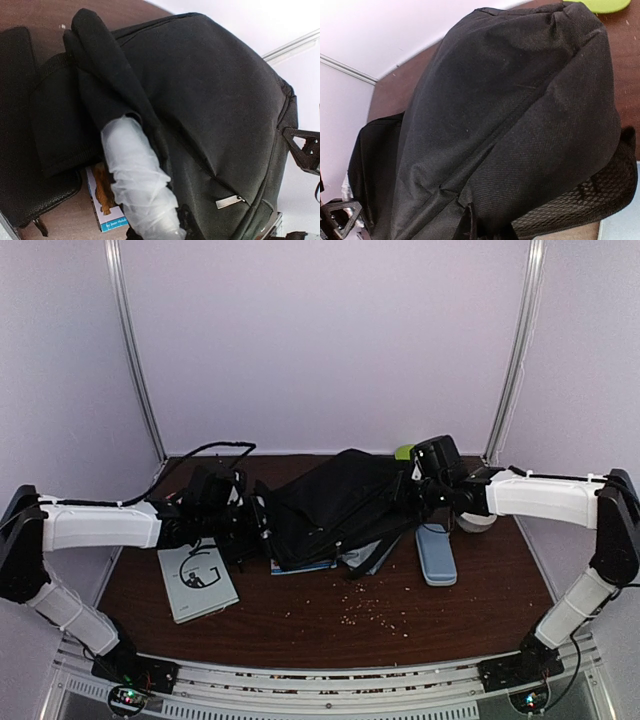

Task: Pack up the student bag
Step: Adjust the student bag at the center of the board.

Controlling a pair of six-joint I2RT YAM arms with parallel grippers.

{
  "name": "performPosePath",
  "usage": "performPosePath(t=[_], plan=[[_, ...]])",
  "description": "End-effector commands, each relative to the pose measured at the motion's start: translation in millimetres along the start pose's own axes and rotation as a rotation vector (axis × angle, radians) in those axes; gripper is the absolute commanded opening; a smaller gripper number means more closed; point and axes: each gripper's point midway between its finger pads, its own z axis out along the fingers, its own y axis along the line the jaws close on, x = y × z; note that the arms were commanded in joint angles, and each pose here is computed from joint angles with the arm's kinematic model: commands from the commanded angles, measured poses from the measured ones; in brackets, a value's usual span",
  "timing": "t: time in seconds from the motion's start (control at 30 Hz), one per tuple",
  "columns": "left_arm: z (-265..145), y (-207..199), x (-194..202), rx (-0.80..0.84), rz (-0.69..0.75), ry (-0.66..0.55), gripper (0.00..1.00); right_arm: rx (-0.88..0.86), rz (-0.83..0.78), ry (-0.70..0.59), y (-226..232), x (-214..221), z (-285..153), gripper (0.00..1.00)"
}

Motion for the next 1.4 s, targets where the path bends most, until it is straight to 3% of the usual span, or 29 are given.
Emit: performPosePath(t=[0.0,0.03,0.07,0.17,0.2,0.27,0.33,0.4,0.6,0.83,0.97,1.23,1.37], plan=[[8,-38,10,0.148,0.092,0.007,0.00,0.012,-0.031,-0.065,-9,-7,6,0.00],[10,-38,11,0.145,0.097,0.011,0.00,0.018,-0.035,-0.058,-10,-6,6,0.00],[11,-36,12,0.138,0.102,0.015,0.00,0.019,-0.041,-0.052,-10,-5,4,0.09],[9,-33,12,0.108,0.136,0.024,0.00,0.021,-0.054,-0.046,-10,-5,-7,0.49],[7,-32,11,0.098,0.149,0.026,0.06,0.022,-0.058,-0.046,-9,-5,-12,0.60],[3,-32,11,0.091,0.183,0.029,0.25,0.030,-0.069,-0.027,-11,-2,-22,0.71],[-5,-31,12,0.082,0.210,0.038,0.50,0.032,-0.084,-0.014,-11,4,-33,0.75],[-15,-26,13,0.062,0.229,0.042,0.66,0.030,-0.094,-0.006,-12,11,-44,0.75],[-57,-16,23,-0.030,0.312,0.024,0.86,-0.030,-0.060,0.003,-13,42,-65,0.74],[-78,-45,52,-0.021,0.414,0.001,0.80,-0.156,0.017,-0.007,-5,75,-59,0.70],[-65,-37,70,-0.066,0.366,0.010,0.77,-0.203,0.079,-0.055,-11,80,-56,0.69],[-45,-6,41,-0.104,0.236,-0.073,0.75,-0.011,0.199,-0.206,-54,45,-46,0.75],[-34,14,31,-0.137,0.185,-0.074,0.59,0.032,0.298,-0.212,-64,37,-27,0.76]])
